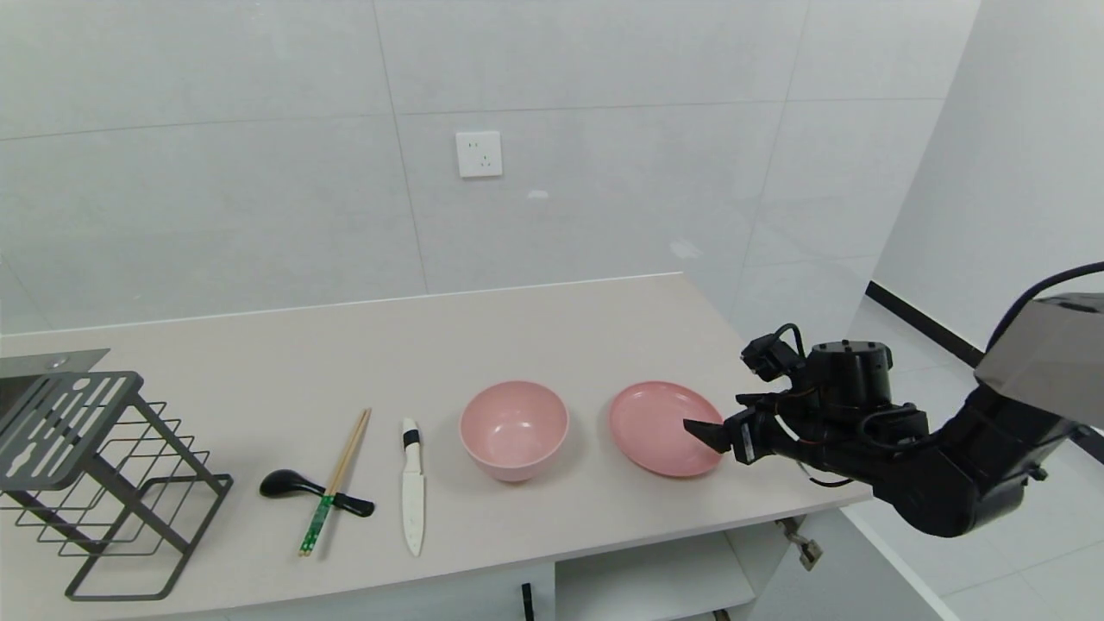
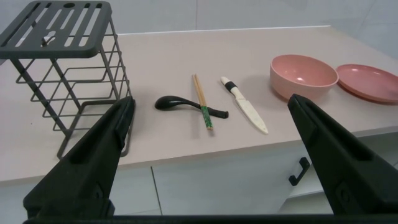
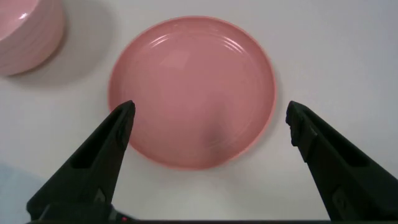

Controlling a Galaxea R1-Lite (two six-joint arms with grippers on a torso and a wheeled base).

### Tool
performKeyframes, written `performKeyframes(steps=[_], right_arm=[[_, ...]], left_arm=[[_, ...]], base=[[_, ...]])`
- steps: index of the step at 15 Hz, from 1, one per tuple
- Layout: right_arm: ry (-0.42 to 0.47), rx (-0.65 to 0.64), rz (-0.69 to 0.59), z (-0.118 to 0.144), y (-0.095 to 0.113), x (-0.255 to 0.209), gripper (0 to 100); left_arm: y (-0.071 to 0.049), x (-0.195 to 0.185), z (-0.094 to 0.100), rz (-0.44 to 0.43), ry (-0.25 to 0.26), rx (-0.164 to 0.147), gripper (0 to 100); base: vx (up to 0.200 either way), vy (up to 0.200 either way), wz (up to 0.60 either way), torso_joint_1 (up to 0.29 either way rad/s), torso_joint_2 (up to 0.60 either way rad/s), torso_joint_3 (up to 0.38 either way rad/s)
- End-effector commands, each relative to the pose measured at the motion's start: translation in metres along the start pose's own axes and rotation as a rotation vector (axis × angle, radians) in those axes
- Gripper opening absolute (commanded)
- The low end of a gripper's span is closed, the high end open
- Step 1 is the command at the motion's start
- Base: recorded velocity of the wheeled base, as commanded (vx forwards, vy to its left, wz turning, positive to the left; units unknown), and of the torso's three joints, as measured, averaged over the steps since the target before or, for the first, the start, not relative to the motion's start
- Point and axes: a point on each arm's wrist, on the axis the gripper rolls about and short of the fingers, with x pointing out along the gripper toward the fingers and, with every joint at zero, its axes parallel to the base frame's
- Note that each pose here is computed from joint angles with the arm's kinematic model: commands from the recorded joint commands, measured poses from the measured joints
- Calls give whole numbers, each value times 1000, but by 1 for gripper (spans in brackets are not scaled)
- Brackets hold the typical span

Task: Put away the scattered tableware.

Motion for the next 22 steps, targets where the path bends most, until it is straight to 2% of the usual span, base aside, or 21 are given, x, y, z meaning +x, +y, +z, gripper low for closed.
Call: performKeyframes(steps=[1,4,6,9,11,15,20,21,22], right_arm=[[25,45,-25,-12,-14,21,100],[-13,128,-86,-22,-21,38,100],[-34,152,-98,-34,-27,49,100],[-32,159,-102,-37,-31,55,100],[-40,154,-91,-41,-28,59,100],[-19,134,-48,-48,-8,65,100],[-9,155,-49,-52,-9,67,100],[5,156,-48,-57,-8,69,0],[15,161,-54,-60,-9,71,0]], left_arm=[[0,0,0,0,1,0,100],[0,0,0,0,1,0,100],[0,0,0,0,1,0,100],[0,0,0,0,1,0,100],[0,0,0,0,1,0,100],[0,0,0,0,1,0,100],[0,0,0,0,1,0,100],[0,0,0,1,1,0,100],[0,0,0,1,1,-2,100]], base=[[0,0,0,0,0,0],[0,0,0,0,0,0],[0,0,0,0,0,0],[0,0,0,0,0,0],[0,0,0,0,0,0],[0,0,0,0,0,0],[0,0,0,0,0,0],[0,0,0,0,0,0],[0,0,0,0,0,0]])
